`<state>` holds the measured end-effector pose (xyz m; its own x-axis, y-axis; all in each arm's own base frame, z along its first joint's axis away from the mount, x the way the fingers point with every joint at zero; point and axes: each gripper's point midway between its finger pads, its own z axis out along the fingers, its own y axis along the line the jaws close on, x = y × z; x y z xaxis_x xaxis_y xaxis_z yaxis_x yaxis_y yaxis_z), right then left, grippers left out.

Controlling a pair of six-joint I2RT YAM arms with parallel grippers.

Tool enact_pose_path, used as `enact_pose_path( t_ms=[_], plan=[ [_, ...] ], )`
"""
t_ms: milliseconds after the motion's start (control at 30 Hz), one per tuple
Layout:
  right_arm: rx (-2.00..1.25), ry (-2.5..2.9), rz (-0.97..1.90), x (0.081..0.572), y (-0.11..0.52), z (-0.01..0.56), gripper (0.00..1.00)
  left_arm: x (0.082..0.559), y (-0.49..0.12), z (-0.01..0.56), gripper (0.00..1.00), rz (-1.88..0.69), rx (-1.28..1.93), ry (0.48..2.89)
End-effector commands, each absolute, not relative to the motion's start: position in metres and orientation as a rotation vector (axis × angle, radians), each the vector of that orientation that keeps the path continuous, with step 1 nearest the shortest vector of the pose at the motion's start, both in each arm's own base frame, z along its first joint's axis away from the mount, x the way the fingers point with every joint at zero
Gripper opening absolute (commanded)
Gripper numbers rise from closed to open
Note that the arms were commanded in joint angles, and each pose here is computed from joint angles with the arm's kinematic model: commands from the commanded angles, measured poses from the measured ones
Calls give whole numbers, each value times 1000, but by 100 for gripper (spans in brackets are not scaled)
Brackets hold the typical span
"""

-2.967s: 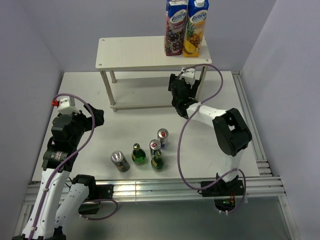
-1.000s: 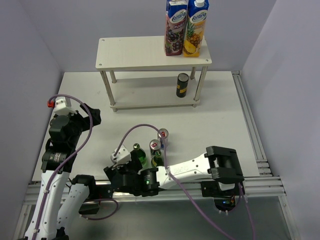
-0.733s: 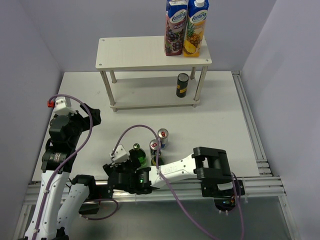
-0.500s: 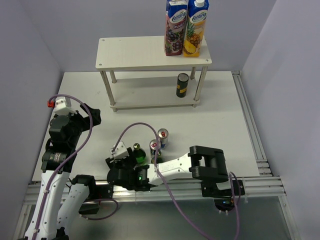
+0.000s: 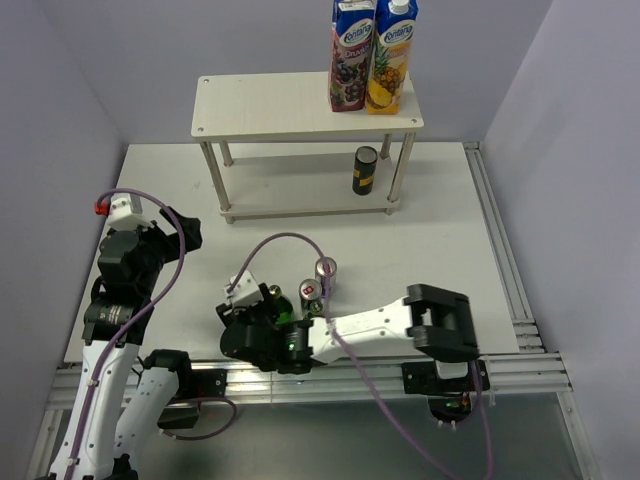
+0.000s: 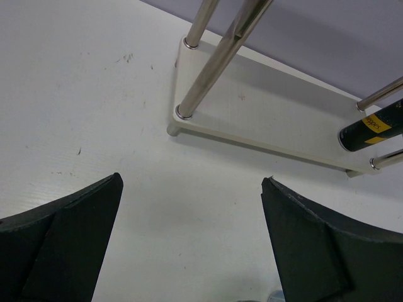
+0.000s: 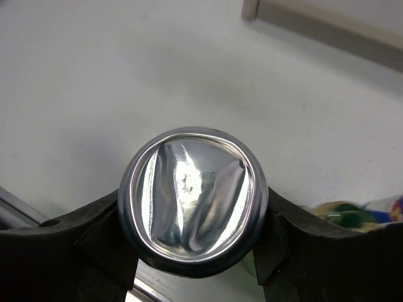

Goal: Place and organize the beverage onto the shelf

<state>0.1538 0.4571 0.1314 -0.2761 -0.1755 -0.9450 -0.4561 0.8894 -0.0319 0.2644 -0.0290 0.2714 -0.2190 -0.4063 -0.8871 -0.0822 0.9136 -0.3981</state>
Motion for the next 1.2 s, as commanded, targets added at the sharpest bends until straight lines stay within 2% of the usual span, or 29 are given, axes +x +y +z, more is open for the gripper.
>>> enact_pose_path(
  t_ms=[0,133,300,633,1167],
  plan=[
    [-202,1691,531,160,438,286,0,266,-28,291,99,-318,-349,1713],
    [-113,1589,568,166,399,369,0,267,-27,291,99,-317,-352,1716],
    [-1,1533,438,200,344,408,0,267,-26,291,99,-313,-354,1715],
    [167,1536,242,323,262,371,0,266,-25,291,99,-307,-357,1711],
    [283,1537,60,438,227,295,0,269,-24,289,99,-301,-363,1718]
  ],
)
